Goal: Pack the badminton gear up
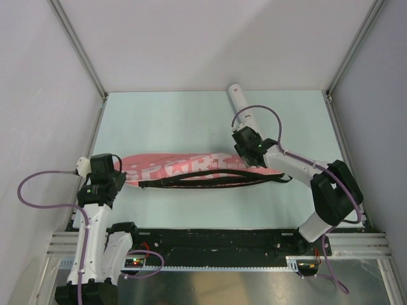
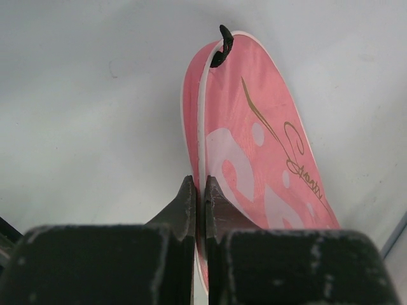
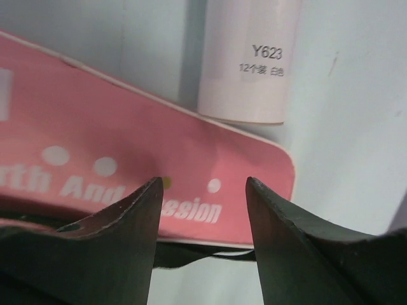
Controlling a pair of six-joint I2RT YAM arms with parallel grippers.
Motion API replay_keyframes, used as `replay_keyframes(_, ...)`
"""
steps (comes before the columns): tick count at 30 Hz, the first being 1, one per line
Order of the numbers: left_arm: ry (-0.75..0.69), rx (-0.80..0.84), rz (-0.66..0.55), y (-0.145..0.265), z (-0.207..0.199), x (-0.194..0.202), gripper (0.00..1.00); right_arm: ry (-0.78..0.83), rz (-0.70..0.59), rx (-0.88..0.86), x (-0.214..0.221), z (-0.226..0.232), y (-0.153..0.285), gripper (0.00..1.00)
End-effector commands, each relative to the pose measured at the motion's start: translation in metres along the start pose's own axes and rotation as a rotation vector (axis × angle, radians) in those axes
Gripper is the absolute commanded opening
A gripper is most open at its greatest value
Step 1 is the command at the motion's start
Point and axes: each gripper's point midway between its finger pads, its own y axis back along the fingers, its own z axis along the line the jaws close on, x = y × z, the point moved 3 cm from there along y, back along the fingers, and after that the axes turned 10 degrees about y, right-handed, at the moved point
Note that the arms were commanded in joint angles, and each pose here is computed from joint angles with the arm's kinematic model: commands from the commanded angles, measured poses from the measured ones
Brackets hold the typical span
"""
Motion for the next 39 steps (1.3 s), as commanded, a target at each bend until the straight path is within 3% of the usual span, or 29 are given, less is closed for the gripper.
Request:
replay_keyframes(1, 0.06, 0.051, 0.005, 0.012, -0.016, -0.006, 0.0, -0.224, -0.039, -0.135, -0.014, 0.004, 0.045, 0.6)
replay_keyframes(9, 0.124, 0.048, 0.047, 0.018, -0.019, -0.002, 0.0, -0.473, -0.335, -0.287, -0.056, 0.018, 0.12, 0.61)
replay_keyframes(19, 0.16, 0.022, 0.097, 0.023, -0.017, 0.005, 0.0, -0.549, -0.771, -0.677, -0.107, 0.14, 0.192, 0.59)
replay_keyframes(29, 0.195, 0.017, 0.125, 0.027, -0.015, 0.009, 0.0, -0.488, -0.951, -0.886, -0.118, 0.245, 0.236, 0.56)
replay_keyframes(39, 0.216, 0.019, 0.147, 0.036, -0.017, 0.009, 0.0, -0.543, -1.065, -0.897, -0.126, 0.284, 0.227, 0.53)
